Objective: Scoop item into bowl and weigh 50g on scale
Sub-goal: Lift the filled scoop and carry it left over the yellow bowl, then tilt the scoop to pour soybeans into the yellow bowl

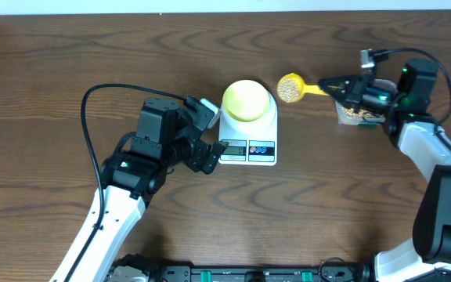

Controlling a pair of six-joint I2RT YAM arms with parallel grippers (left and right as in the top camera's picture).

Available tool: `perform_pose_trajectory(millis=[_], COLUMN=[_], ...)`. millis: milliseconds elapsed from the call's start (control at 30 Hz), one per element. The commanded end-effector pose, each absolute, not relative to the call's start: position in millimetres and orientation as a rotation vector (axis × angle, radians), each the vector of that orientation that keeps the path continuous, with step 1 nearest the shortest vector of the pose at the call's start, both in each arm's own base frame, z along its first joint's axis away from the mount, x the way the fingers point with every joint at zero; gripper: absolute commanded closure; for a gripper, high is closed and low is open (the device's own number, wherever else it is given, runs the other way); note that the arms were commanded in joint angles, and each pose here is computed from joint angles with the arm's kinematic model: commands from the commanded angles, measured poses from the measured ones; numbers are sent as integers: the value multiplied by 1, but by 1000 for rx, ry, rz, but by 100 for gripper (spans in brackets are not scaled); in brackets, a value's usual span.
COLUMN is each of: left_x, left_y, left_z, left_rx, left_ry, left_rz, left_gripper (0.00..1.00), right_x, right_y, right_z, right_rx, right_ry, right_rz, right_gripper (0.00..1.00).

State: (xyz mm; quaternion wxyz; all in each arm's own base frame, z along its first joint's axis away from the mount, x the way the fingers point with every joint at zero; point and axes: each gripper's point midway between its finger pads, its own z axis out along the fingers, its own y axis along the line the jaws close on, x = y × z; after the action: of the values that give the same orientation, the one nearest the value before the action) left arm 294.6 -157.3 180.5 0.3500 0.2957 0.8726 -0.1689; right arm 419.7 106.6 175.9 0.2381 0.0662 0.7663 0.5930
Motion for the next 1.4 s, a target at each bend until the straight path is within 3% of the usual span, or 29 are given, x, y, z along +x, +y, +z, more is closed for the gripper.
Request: perform_pose_trajectory(millis=[0,433,1367], left_x=[294,294,294], left_y=[-157,-157,-157], left_z=[184,184,184], left_rx=[762,762,762], left_ry=[2249,2249,2249], left_rz=[-450,-450,-450], left_gripper=[9,9,8], right_x=[419,420,423], right_y=[125,180,212], right_z=[169,176,165], right_rx=[198,15,-555], right_ry=[2134,2103,1909], right_rz=[1630,1558,1072], right_gripper=[99,99,99])
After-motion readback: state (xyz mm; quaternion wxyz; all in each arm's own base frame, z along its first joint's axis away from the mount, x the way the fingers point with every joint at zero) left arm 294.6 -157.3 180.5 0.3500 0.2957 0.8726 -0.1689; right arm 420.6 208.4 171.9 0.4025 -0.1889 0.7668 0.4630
